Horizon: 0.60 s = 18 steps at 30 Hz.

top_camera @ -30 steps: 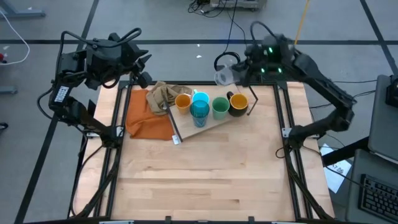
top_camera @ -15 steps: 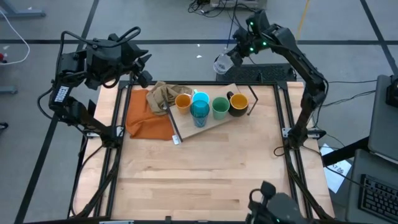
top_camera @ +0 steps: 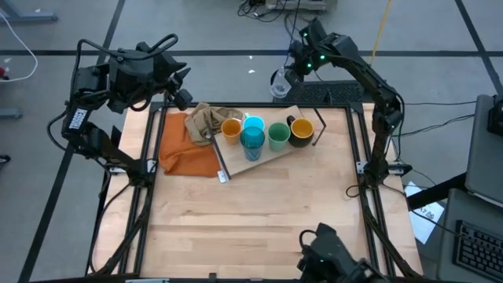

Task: Stack small to large cups/mugs on shelf
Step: Put the transparent mug on the shelf

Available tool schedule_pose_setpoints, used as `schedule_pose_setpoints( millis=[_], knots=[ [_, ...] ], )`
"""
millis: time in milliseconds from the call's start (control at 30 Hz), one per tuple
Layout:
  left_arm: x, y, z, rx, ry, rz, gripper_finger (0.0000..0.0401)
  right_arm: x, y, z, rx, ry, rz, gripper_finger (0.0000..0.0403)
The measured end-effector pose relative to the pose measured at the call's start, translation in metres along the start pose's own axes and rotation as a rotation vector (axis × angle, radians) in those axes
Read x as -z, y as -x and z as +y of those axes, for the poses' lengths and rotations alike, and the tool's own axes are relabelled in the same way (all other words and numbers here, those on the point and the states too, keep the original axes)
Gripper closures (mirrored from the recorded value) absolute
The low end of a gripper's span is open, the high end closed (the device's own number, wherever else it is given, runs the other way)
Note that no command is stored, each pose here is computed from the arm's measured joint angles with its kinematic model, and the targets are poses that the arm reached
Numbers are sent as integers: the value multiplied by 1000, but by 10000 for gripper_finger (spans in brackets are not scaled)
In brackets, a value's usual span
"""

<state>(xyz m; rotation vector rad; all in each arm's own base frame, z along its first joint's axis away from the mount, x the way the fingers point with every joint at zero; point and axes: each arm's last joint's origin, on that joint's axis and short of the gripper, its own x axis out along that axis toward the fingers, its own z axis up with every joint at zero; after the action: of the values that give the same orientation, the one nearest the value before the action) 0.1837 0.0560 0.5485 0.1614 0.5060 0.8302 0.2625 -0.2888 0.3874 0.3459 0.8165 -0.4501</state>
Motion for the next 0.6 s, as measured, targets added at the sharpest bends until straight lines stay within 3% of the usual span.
schedule_pose_setpoints(
  millis=[333,467,600],
  knots=[
    [1,0,0,0,-21,10,329,5,-42,16,-3,62,146,403],
    [3,0,0,-9,-33,25,329,6,-53,20,50,117,187,403],
    [5,0,0,-24,-39,41,329,10,-71,18,39,99,229,403]
  ],
)
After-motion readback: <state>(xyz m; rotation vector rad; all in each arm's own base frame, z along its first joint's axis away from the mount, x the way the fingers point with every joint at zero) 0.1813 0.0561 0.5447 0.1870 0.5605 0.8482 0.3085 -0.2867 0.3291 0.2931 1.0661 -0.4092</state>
